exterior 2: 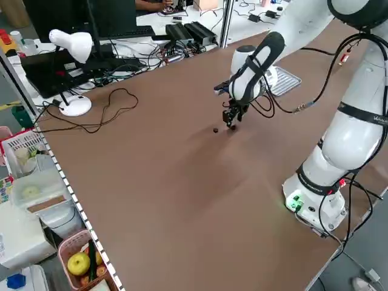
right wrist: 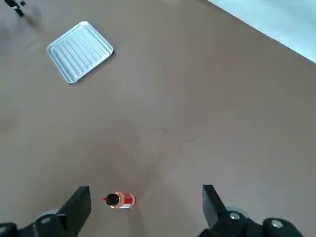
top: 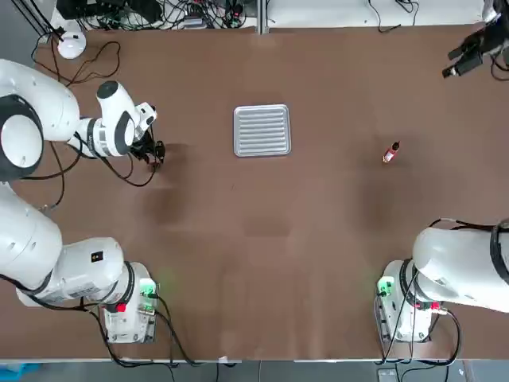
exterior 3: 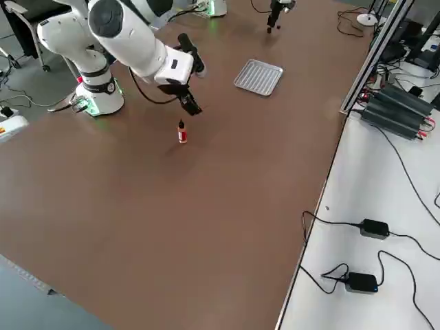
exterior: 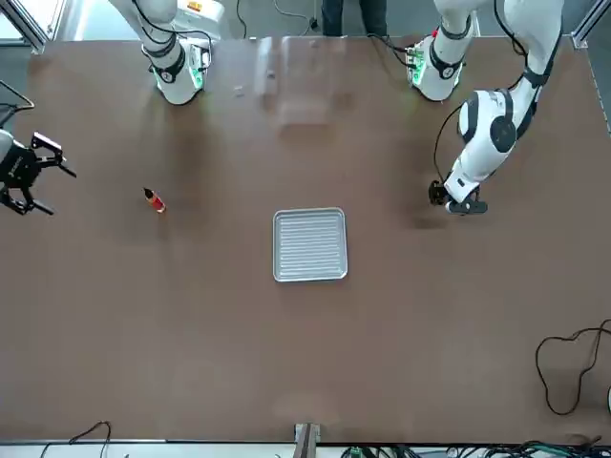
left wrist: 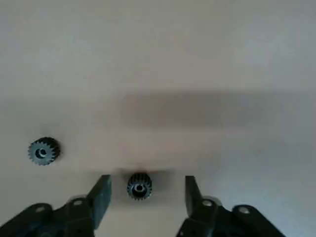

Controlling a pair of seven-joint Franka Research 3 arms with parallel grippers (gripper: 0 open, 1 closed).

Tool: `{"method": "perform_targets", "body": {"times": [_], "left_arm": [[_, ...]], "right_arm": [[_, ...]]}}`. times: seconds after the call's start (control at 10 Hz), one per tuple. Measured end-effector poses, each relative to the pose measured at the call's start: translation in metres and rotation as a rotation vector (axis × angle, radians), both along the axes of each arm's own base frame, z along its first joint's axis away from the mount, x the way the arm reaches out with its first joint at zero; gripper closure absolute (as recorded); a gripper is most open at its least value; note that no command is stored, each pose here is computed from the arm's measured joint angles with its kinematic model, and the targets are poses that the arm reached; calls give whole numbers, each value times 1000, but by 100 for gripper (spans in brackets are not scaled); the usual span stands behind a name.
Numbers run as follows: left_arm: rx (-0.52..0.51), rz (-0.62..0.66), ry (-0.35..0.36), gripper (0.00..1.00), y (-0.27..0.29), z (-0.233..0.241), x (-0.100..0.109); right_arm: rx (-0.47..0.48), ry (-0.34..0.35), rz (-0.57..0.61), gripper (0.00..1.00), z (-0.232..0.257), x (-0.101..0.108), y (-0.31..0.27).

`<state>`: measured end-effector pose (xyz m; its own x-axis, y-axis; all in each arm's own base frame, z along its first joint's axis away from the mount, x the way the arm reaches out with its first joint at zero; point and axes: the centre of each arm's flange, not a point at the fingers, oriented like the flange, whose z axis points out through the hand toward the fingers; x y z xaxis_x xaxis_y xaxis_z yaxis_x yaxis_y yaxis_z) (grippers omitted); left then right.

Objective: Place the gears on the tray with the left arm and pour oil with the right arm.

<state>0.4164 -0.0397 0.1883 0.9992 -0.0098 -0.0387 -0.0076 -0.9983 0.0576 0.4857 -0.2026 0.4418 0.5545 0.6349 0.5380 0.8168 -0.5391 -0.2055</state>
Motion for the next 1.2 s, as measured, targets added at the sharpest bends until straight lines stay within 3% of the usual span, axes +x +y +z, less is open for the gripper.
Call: {"method": "perform_targets", "body": {"times": [0.3, 0.8, 1.0, 1.1, 1.2], "left_arm": [[0, -1, 8, 43, 0, -2, -3], [-4, -3, 45, 47, -2, -16, -13], [-3, 2, 41, 60, 1, -14, -11], [-3, 3, 39, 75, 1, -14, -11], [-3, 2, 39, 78, 1, -13, -11]], "right_arm": [[109, -46, 96, 0, -59, -12, -25], [300, -144, 219, 0, -183, -44, -58], [354, -178, 247, 0, -219, -52, -58], [378, -204, 266, 0, -239, -56, -57], [398, -220, 283, 0, -257, -60, -55]]}}
